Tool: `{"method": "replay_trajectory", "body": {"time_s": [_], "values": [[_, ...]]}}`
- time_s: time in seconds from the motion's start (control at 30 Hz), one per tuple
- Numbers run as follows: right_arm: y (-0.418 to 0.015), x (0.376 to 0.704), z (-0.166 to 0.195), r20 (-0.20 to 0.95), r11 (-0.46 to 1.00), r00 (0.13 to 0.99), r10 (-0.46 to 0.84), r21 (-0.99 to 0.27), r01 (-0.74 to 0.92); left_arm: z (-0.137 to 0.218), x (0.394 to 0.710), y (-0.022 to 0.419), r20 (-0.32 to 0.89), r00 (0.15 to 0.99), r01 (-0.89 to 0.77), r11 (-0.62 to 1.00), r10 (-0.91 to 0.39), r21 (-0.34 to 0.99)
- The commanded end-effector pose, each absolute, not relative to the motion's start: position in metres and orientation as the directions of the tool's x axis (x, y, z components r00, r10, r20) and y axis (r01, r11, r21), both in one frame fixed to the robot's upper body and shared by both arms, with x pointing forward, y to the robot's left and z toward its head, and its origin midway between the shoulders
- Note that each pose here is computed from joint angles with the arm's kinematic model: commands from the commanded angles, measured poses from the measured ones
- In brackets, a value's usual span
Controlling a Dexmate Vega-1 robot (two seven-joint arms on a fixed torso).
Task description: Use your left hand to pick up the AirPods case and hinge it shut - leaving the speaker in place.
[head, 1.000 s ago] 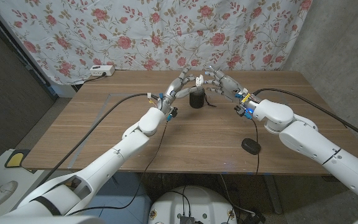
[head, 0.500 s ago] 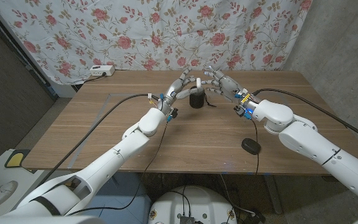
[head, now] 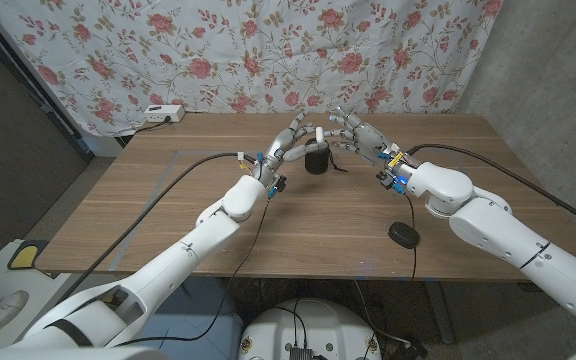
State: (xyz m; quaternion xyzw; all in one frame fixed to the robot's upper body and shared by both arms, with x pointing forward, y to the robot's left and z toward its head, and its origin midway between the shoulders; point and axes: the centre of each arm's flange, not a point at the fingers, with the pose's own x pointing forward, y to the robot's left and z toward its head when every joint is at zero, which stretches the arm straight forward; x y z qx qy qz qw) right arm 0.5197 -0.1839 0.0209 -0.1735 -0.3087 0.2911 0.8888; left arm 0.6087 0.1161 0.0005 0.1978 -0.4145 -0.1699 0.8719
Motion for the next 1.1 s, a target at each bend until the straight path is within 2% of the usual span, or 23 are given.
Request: {"method": "replay_trajectory", "body": {"time_s": [0.03,0.53,0.63,0.7,0.77,0.87,1.0,1.03,1.1], "values": [[-0.193,0.517,0.022,0.511,0.822,0.649,0.563,-0.427,-0.376,-0.006,0.603,0.131,0.656,0.607,0.126,0.869,-0.449,0.479],[-0.175,0.512,0.02,0.517,0.835,0.662,0.543,-0.415,-0.361,-0.011,0.597,0.168,0.68,0.594,0.11,0.881,-0.43,0.461],[-0.17,0.512,0.021,0.512,0.828,0.658,0.552,-0.432,-0.359,-0.012,0.589,0.174,0.698,0.593,0.023,0.876,-0.4,0.482],[-0.168,0.512,0.021,0.518,0.829,0.653,0.553,-0.425,-0.365,-0.015,0.589,0.175,0.702,0.58,0.093,0.889,-0.414,0.449],[-0.166,0.512,0.02,0.531,0.834,0.646,0.548,-0.406,-0.373,-0.01,0.577,0.179,0.713,0.583,-0.081,0.846,-0.389,0.527],[-0.165,0.514,0.017,0.531,0.833,0.644,0.55,-0.404,-0.378,-0.015,0.58,0.182,0.706,0.579,0.052,0.883,-0.407,0.467],[-0.167,0.518,0.013,0.546,0.836,0.633,0.549,-0.366,-0.41,-0.018,0.573,0.191,0.709,0.584,0.038,0.886,-0.396,0.463],[-0.169,0.517,0.012,0.548,0.84,0.637,0.542,-0.367,-0.399,-0.021,0.576,0.194,0.699,0.59,0.104,0.897,-0.404,0.43],[-0.173,0.517,0.011,0.55,0.845,0.642,0.534,-0.362,-0.393,-0.02,0.571,0.199,0.71,0.591,0.023,0.888,-0.383,0.459]]}}
